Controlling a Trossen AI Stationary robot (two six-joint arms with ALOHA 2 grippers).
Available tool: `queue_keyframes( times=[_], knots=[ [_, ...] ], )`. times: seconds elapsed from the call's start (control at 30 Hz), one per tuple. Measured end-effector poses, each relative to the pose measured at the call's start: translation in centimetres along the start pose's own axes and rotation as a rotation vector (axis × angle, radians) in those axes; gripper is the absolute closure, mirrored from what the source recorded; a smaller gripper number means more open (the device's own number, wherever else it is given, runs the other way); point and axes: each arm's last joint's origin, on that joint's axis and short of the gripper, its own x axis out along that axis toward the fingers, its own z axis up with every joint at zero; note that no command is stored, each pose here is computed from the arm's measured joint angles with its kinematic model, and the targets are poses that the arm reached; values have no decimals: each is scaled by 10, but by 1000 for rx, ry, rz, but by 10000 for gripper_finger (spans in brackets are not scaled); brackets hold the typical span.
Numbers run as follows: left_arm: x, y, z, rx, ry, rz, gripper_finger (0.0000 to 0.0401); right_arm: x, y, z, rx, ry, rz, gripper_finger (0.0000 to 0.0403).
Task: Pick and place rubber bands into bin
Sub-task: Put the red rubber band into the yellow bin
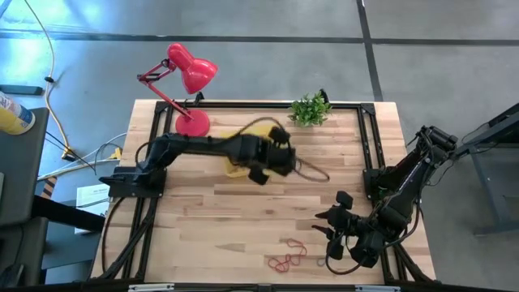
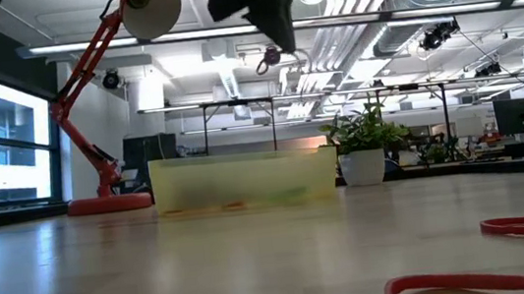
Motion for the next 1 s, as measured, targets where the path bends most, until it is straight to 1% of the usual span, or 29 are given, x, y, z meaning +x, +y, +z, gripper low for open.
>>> queue_keyframes(
  times=[0.13,0.23,0.3,0.43,0.57,0.73,1.0],
  knots=[
    [16,21,-23,-34,62,-53,401,0,0,0,0,-11,-6,263],
    [25,31,-37,-54,108,-89,401,0,0,0,3,-13,-7,263],
    [31,34,-44,-64,123,-117,401,0,0,0,3,-15,-9,263],
    [41,34,-55,-74,138,-214,401,0,-1,1,4,-18,-13,263],
    [53,25,-60,-63,177,-271,401,0,-1,1,1,-39,-26,263],
    [68,7,-65,-28,241,-338,401,0,-1,2,2,-50,-33,263],
    [94,-23,-73,-23,283,-461,401,1,-1,2,13,-52,-31,263]
  ],
)
